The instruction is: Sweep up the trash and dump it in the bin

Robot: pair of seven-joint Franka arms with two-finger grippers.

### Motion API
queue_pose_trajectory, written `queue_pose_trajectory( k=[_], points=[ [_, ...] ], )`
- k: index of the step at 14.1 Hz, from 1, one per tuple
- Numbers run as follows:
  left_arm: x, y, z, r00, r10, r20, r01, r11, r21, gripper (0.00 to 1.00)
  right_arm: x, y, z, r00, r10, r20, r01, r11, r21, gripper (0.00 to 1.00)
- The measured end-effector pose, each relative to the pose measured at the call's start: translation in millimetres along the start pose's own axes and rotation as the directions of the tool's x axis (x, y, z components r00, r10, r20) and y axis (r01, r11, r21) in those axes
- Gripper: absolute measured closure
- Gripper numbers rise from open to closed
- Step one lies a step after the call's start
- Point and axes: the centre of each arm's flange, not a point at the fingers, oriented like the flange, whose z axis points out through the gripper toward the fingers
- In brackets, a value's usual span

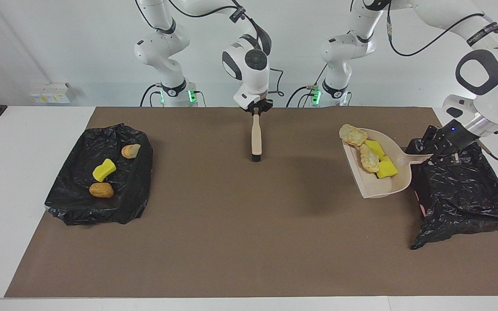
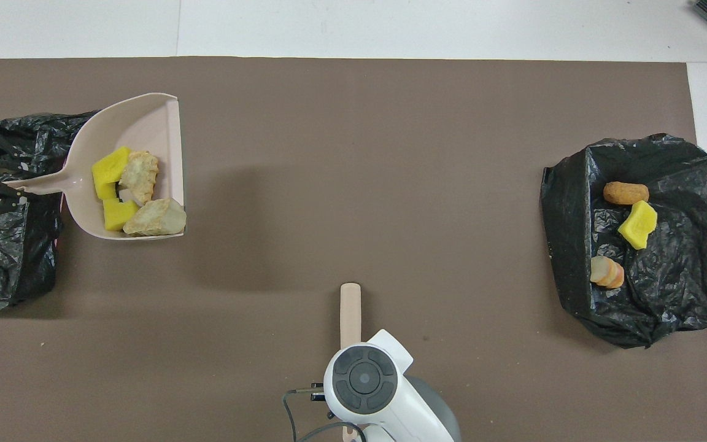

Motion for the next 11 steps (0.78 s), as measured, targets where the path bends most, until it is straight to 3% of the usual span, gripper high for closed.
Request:
queue_pose_trajectory(
  k=[3,5,8,11],
  points=[
    [-36,6,-13,0.998,0.037,0.046,-0.038,0.999,0.011,0.69,2,3,0,1.0,-0.001,0.002,0.001,1.0,0.0,0.74],
    [-61,10,-25,0.991,0.047,0.123,-0.048,0.999,0.011,0.69,6,6,0,1.0,0.009,0.002,-0.009,1.0,0.002,0.68],
    [-115,18,-51,0.975,0.051,0.215,-0.059,0.998,0.033,0.69,13,7,-9,1.0,0.017,-0.014,-0.017,1.0,0.021,0.37],
    [-165,20,-70,0.933,0.067,0.353,-0.083,0.996,0.03,0.69,46,21,-48,0.996,0.018,-0.085,-0.013,0.998,0.063,0.05]
  ],
)
